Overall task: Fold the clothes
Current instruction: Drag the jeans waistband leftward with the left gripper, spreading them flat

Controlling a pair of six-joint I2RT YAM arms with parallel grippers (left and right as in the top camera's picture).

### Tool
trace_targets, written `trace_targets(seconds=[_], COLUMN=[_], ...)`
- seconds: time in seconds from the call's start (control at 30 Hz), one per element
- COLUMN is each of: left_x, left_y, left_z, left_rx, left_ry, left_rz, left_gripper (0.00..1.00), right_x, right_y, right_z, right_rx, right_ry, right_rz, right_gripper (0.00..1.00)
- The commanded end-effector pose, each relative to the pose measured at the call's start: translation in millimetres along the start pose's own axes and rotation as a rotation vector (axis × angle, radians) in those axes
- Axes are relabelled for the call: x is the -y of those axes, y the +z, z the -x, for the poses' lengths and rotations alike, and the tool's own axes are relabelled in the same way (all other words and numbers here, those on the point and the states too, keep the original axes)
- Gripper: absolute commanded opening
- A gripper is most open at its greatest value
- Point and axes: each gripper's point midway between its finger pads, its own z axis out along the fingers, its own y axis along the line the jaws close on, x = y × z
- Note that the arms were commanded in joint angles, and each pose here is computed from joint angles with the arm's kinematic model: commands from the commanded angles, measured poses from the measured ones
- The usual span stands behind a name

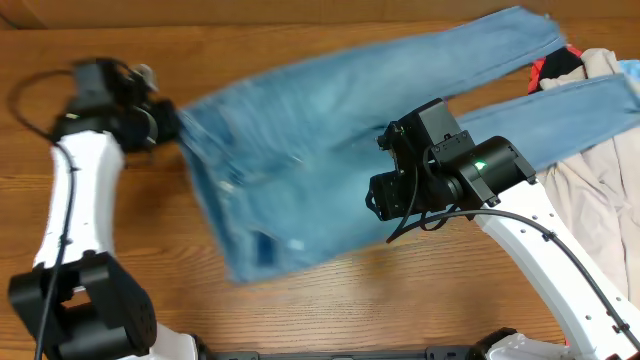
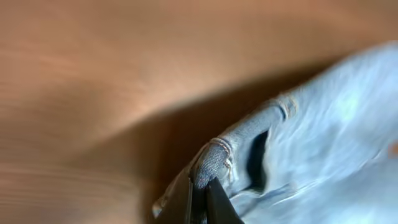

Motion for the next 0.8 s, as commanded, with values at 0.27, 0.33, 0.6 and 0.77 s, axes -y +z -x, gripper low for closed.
trace_targets(seconds=[0.27,0.33,0.6,0.77], left_x=[-43,-43,-76,-118], left_y=[-79,-73,-44,-31], left_z=[58,28,-80,-123], left_rx=[0.145,0.027,-0.312,-0.356], left_ry=[-0.104,-0.136,-0.273,-0.400], left_rz=[0.133,0.142,0.316,0.519], left_gripper=[1.00,1.00,1.00,1.00], right_x=[-2,-2,4,4], right_y=[-3,-3,-4,-4], right_z=[10,12,19,20], right_rx=[0.050,0.056,0.090,0.092], right_ry=[-0.009,-0.011,-0.015,-0.016], right_rz=[0.003,0.003,-0.034,-0.033], right_gripper=[0.55,0.55,0.60,0.60])
